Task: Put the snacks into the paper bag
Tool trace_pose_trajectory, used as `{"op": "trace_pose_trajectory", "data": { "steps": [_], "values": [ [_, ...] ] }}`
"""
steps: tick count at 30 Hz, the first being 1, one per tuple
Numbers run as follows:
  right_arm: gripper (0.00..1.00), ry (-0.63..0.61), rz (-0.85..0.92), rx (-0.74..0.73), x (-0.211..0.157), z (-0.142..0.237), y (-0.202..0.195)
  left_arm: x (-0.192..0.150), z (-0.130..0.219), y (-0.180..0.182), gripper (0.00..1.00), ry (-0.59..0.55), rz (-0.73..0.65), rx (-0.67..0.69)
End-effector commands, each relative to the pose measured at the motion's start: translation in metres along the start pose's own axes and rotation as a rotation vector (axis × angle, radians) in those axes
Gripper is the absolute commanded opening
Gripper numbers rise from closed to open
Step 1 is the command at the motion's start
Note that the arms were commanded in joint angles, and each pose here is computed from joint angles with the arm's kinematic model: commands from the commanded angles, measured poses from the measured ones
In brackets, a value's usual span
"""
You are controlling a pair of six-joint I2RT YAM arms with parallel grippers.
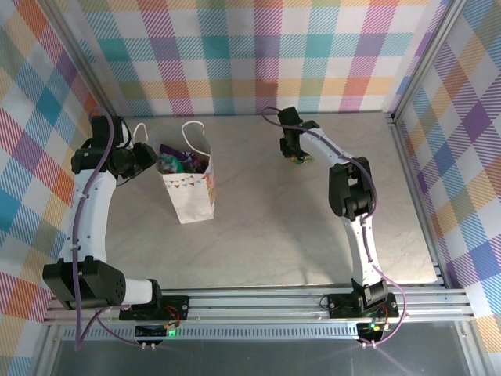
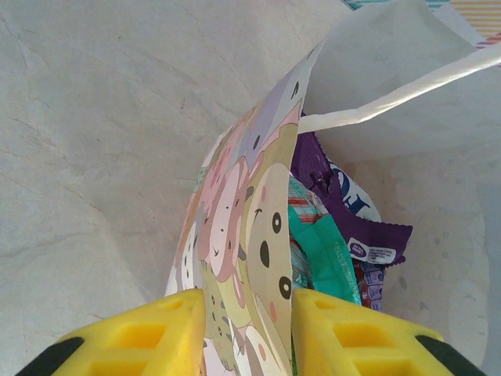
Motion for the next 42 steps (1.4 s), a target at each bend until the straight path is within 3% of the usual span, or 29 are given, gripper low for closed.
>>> {"op": "trace_pose_trajectory", "data": {
  "steps": [1,10,30,42],
  "values": [
    [0.32,-0.062,-0.041,0.037,0.012,0.034,0.002,0.000,0.009,-0.005,0.35,-0.009,-0.019,-0.023],
    [0.31,-0.056,-0.055,0.133,-0.004,0.059,0.014,0.001,0.011,-0.013,0.35,-0.005,-0.023,-0.064],
    [0.32,-0.151,-0.074,0.352,0.002,0.139,0.032,-0.002,0.023,-0.026,0.36,-0.052,-0.052,-0.180],
    [0.32,-0.228,-0.043,0.411,0.004,0.185,0.032,0.001,0.019,-0.021,0.37,-0.059,-0.004,-0.152]
  ]
}}
Point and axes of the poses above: each hand's point on the last joint's axis, 136 mm out from that joint toward the fingers, its own z axis back along the fingers, its own y axis along the line the jaws close on, x = y × z, the point moved 3 cm from there along z, back along the fingers, and after that the axes turned 4 degrees about z, right-handed, at the moved point
